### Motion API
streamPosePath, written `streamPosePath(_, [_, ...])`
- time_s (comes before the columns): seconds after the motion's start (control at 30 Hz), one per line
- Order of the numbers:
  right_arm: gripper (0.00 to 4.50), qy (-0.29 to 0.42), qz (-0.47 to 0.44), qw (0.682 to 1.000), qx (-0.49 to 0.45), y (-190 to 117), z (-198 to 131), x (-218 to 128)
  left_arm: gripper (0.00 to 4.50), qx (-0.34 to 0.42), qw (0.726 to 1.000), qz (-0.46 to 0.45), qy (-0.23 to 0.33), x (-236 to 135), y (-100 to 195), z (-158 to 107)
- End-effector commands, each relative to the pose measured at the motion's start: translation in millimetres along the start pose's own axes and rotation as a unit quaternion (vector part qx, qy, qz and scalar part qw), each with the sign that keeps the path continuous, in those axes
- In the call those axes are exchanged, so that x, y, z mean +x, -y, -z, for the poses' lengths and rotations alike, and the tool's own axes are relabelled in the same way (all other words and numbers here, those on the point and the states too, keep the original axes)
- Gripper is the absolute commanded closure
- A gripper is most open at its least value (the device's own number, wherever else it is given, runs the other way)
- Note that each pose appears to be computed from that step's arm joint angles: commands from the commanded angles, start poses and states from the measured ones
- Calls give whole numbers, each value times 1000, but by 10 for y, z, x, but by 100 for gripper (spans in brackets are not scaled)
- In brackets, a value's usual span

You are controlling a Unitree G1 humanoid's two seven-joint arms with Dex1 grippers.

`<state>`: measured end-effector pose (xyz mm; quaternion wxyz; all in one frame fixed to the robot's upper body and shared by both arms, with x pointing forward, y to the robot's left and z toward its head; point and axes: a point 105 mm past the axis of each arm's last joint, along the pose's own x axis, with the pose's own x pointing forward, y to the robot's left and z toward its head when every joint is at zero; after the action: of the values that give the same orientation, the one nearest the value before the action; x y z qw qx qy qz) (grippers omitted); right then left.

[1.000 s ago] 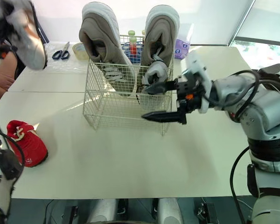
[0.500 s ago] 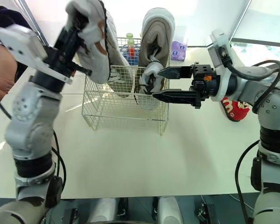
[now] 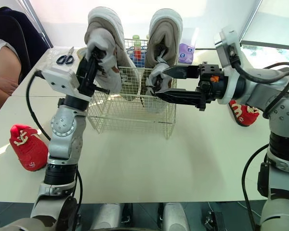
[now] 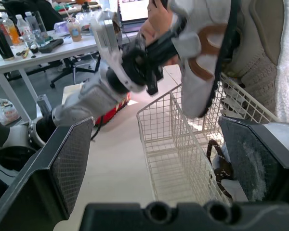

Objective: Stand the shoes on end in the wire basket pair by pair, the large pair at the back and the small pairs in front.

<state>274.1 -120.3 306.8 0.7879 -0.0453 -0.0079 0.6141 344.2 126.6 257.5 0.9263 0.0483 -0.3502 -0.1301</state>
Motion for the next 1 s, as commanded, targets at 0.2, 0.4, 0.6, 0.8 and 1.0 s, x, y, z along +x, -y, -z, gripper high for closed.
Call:
streamPosePath(0.2, [0,23,2,1000,-20,-39,-88,-13,442,-28,998,-17,-61,-171,55,328])
streamPosePath(0.4, [0,31,2,999,-15,-42,-43,2,297,-37,997,12,-61,-258,78,94])
streamPosePath(0.6, [0,31,2,999,-10,-18,12,8,89,-69,992,46,-92,-365,97,-56])
streamPosePath(0.8, [0,29,3,1000,-4,22,54,9,89,-93,986,55,-129,-473,14,-211])
streamPosePath(1.0, [0,14,1,1000,3,34,113,9,89,-117,976,85,-162,-501,-120,-391])
